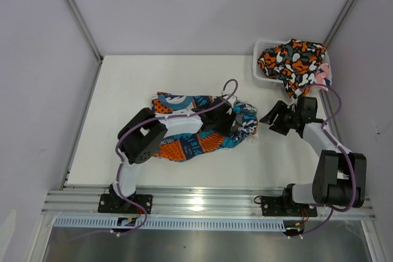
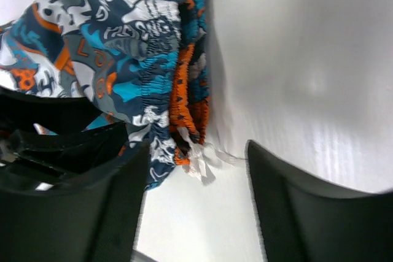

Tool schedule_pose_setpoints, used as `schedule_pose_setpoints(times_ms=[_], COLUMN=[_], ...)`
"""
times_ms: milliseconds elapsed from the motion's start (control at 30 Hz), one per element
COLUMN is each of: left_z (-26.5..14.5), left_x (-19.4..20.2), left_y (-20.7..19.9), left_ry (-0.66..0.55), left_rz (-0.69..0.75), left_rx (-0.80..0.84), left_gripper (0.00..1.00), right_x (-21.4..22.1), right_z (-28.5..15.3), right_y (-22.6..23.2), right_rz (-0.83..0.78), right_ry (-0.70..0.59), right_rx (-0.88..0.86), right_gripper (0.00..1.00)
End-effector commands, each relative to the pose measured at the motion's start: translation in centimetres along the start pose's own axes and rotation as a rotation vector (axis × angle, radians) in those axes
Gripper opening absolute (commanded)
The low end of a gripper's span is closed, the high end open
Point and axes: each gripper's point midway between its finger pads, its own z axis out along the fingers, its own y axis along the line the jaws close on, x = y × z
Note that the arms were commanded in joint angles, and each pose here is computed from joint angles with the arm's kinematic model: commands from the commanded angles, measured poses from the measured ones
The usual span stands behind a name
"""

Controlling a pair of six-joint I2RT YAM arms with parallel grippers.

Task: Fold and stack the shorts
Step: Fold the shorts

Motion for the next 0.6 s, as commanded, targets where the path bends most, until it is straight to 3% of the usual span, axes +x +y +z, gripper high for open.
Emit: schedule_pose_setpoints(times_ms=[0,133,167,333,433,567], left_z=[-0.7,-2.5,-3.0,-6.5,-7.4,-8.6], left_x=[4.4,2.6,2.0,-1.2,-1.8,-2.3], left_y=[3.1,2.6,2.3,1.3,1.1,1.1], left_ry=[0.132,0.09,0.078,0.015,0.011,-0.004], left_rz=[0.013,0.005,0.004,0.003,0.005,0.004], left_rx=[-0.087,-0.058,-0.051,-0.015,-0.007,-0.009], left_gripper=[0.62,0.65,0.65,0.7,0.73,0.74], right_x=[-0.4,-0.1,-0.3,0.6,0.9,1.5], right_z=[0.4,0.3,0.3,0.4,0.5,1.4], right_y=[2.6,3.4,3.6,5.4,7.1,7.9], right_rz=[-0.006,-0.003,-0.008,-0.009,-0.052,-0.065], right_ry=[0.012,0.014,0.007,0.051,0.058,0.087], right_rx=[-0.162,-0.212,-0.225,-0.335,-0.379,-0.38], right_gripper=[0.62,0.45,0.37,0.19,0.12,0.11])
